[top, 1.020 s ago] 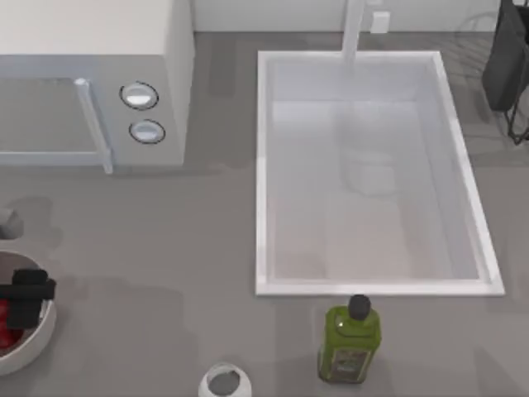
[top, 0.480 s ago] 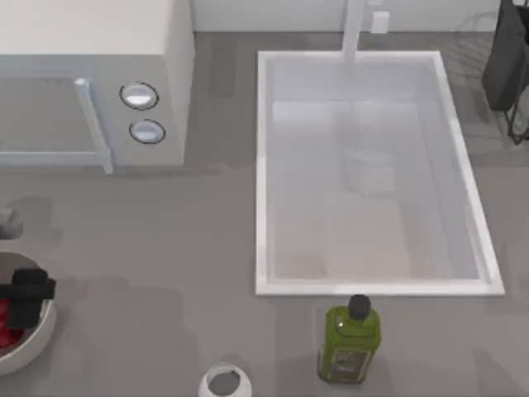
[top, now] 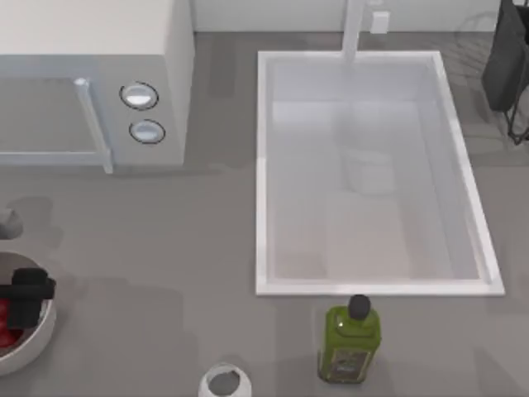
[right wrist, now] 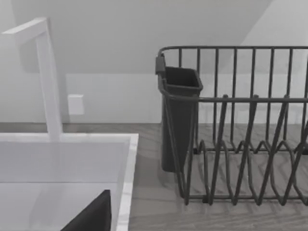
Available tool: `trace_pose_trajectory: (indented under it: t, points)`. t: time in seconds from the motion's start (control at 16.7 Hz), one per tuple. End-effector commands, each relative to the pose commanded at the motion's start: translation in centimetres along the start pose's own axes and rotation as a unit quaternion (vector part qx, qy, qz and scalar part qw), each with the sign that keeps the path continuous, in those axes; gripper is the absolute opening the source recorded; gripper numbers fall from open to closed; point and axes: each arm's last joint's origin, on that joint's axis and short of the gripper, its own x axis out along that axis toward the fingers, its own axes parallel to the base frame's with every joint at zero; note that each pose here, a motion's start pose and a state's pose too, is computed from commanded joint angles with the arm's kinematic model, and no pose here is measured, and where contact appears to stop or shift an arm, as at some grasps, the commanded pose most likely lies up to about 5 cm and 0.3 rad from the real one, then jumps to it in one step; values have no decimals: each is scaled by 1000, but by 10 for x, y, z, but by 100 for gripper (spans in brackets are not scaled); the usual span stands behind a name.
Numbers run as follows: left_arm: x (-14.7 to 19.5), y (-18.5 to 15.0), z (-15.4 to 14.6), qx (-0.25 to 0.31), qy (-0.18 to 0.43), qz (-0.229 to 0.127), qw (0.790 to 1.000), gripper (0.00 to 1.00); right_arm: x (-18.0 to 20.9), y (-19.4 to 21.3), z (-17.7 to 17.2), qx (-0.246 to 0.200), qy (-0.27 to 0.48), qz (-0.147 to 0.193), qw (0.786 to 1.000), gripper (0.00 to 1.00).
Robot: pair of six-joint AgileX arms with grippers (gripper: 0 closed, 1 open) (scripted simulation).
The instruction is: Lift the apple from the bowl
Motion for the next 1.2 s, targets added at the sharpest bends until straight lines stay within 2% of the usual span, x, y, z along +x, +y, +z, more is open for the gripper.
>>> trace_pose_trajectory:
  t: [0.06,0.12,0.54,0.6,0.9,1.02,1.2]
  points:
    - [0,0,0,0,0,0,1000,2,0,0,0,0,0,0,1000,100]
    - [0,0,0,0,0,0,1000,0,0,0,0,0,0,0,1000,100]
    - [0,0,0,0,0,0,1000,0,0,0,0,0,0,0,1000,100]
    - [-29,0,12,1,-52,1,999,0,0,0,0,0,0,0,1000,100]
    - [-51,1,26,2,-46,1,999,0,0,0,0,0,0,0,1000,100]
    - [-77,3,39,2,-44,1,999,0,0,0,0,0,0,0,1000,100]
    - [-134,4,51,2,-38,0,999,0,0,0,0,0,0,0,1000,100]
